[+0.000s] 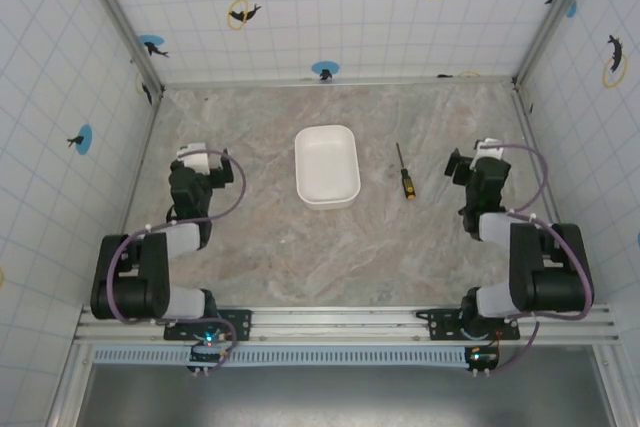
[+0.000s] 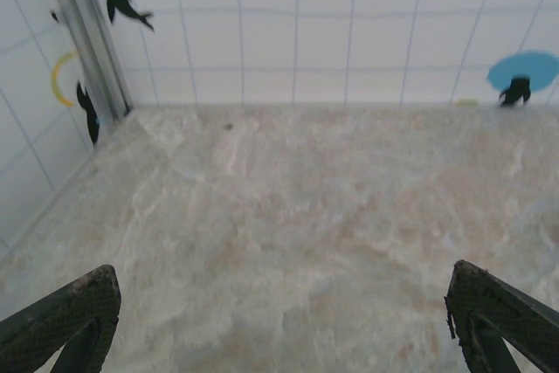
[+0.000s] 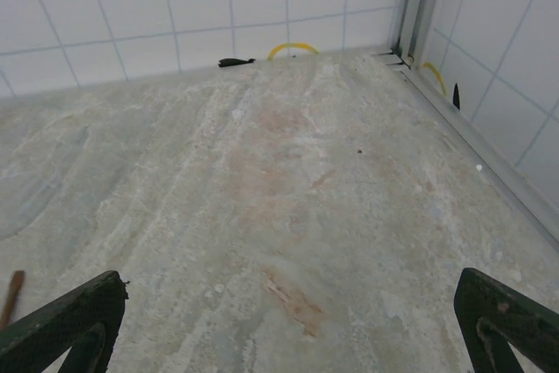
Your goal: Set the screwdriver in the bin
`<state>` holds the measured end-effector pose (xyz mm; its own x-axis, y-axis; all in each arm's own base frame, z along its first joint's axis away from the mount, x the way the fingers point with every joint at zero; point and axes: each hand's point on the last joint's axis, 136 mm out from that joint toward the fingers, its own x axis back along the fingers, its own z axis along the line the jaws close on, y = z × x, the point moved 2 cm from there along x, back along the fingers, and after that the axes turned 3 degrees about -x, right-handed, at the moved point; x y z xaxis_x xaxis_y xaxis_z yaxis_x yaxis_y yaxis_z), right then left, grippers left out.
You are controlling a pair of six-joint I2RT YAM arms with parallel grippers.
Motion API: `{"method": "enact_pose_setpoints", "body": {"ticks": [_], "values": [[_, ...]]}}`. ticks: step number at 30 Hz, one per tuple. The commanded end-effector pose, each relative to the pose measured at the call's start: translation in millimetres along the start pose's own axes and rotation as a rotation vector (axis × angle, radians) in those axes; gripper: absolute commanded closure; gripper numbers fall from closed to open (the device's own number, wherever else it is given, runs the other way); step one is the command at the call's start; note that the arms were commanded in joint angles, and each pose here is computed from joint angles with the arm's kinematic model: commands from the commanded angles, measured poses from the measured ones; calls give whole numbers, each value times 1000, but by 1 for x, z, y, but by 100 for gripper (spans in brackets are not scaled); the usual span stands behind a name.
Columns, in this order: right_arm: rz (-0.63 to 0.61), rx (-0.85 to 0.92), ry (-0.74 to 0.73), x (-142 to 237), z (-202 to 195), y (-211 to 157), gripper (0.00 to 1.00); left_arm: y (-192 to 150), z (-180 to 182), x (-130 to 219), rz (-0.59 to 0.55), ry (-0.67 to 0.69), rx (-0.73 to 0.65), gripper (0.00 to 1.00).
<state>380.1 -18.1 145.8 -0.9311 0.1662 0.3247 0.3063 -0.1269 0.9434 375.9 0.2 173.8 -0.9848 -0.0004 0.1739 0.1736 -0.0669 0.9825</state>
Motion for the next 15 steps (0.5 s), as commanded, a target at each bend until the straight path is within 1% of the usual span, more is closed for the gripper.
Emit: {"method": "enact_pose_setpoints", "body": {"ticks": [1, 5, 11, 15], "values": [[97, 17, 53, 9, 18, 9, 1, -1, -10, 2, 98, -67, 91, 3], [243, -15, 118, 19, 39, 11, 1, -3, -27, -1, 197, -162, 204, 3], [454, -73, 213, 29, 68, -17, 0, -19, -58, 5, 270, -328, 404, 2], [556, -63, 258, 34, 92, -35, 0, -37, -76, 10, 336, -389, 471, 2]]}}
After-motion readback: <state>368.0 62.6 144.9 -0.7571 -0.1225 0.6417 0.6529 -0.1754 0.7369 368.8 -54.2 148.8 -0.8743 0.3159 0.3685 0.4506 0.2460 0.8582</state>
